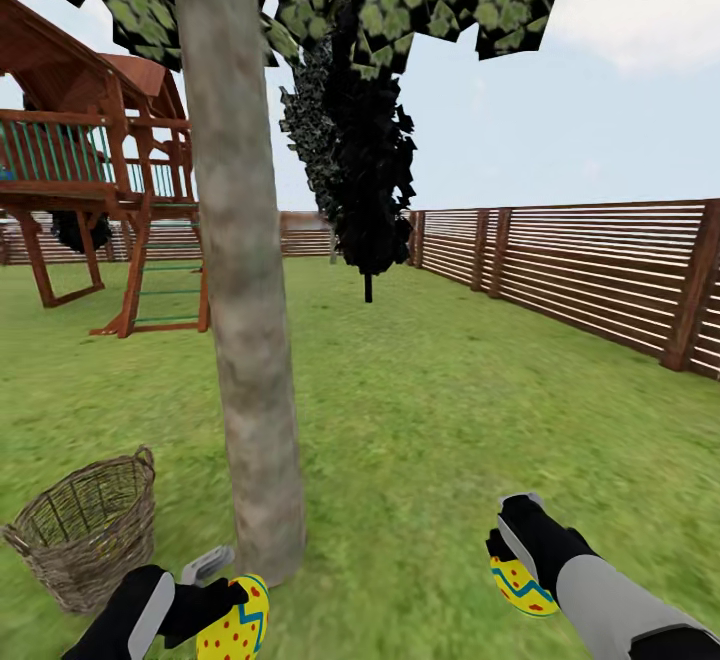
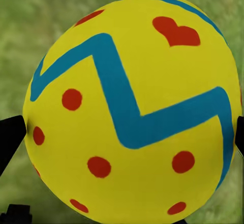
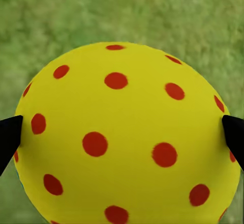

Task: Take the three Easter eggs out of the wicker basket on the lawn in the garden, then place them on the lawn next to a single tree (choose any tree) so that all three eggs are next to the same tree and none are left in the basket.

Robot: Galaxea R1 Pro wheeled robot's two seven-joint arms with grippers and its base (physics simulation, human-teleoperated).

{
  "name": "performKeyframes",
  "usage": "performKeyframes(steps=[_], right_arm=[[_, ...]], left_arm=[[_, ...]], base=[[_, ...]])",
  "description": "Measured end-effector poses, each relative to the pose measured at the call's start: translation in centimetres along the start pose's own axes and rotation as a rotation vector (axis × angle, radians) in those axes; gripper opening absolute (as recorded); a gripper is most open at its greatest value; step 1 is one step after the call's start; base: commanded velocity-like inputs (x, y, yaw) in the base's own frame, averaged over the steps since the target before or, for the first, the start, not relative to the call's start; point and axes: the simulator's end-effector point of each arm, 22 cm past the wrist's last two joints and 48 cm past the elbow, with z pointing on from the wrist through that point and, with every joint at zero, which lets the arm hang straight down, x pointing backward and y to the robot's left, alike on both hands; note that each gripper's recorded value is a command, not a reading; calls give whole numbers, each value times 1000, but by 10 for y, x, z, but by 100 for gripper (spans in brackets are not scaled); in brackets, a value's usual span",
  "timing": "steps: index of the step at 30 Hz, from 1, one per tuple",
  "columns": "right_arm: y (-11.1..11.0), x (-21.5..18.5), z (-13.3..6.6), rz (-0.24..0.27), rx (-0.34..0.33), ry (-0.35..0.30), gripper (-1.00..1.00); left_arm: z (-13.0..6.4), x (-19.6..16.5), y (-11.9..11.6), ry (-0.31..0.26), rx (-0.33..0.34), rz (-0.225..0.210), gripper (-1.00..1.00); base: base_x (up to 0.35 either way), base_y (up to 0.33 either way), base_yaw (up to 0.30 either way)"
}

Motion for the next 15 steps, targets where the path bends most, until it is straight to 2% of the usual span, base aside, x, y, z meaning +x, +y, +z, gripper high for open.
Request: performKeyframes(steps=[15], right_arm=[[2, 0, 0, -2, -2, -1, -100]], left_arm=[[0, 0, -1, 0, 1, 1, -100]], base=[[151, -324, 262]])
